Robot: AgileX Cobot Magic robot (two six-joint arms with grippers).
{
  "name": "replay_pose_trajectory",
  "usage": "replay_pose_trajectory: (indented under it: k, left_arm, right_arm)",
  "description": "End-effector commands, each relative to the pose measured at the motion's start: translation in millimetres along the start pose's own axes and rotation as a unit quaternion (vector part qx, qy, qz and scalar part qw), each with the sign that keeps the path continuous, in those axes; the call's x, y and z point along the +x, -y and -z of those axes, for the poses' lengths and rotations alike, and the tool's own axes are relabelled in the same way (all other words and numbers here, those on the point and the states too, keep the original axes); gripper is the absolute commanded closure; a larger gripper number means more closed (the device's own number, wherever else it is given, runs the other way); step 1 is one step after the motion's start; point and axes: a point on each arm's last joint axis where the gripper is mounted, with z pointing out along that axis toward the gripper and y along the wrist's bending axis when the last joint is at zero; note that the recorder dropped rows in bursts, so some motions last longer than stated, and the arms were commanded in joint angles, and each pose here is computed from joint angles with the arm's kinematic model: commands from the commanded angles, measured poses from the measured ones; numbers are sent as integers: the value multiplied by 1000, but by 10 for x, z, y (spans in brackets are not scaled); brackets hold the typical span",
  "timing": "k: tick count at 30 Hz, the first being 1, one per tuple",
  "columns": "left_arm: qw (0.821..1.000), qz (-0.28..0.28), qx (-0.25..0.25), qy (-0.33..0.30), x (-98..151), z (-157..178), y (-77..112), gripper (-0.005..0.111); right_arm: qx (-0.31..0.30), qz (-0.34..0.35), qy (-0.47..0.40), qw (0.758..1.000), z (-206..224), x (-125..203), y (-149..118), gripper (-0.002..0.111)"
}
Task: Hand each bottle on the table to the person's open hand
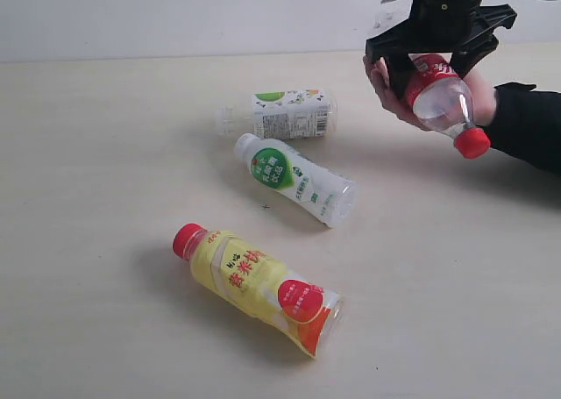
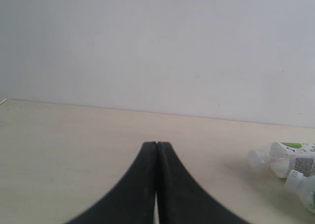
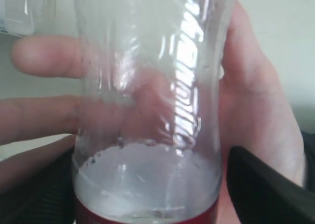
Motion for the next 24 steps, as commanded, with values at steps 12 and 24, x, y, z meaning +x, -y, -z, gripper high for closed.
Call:
replay_pose_trajectory:
  k: [12,24]
  left_arm:
    - [1000,-1,2,6,-7,5,3,107]
    - [1000,-1,2,6,-7,5,3,107]
  right_arm:
    - [22,6,5,1000,10,-18,47,24]
    - [23,3,32,999,259,10,77,24]
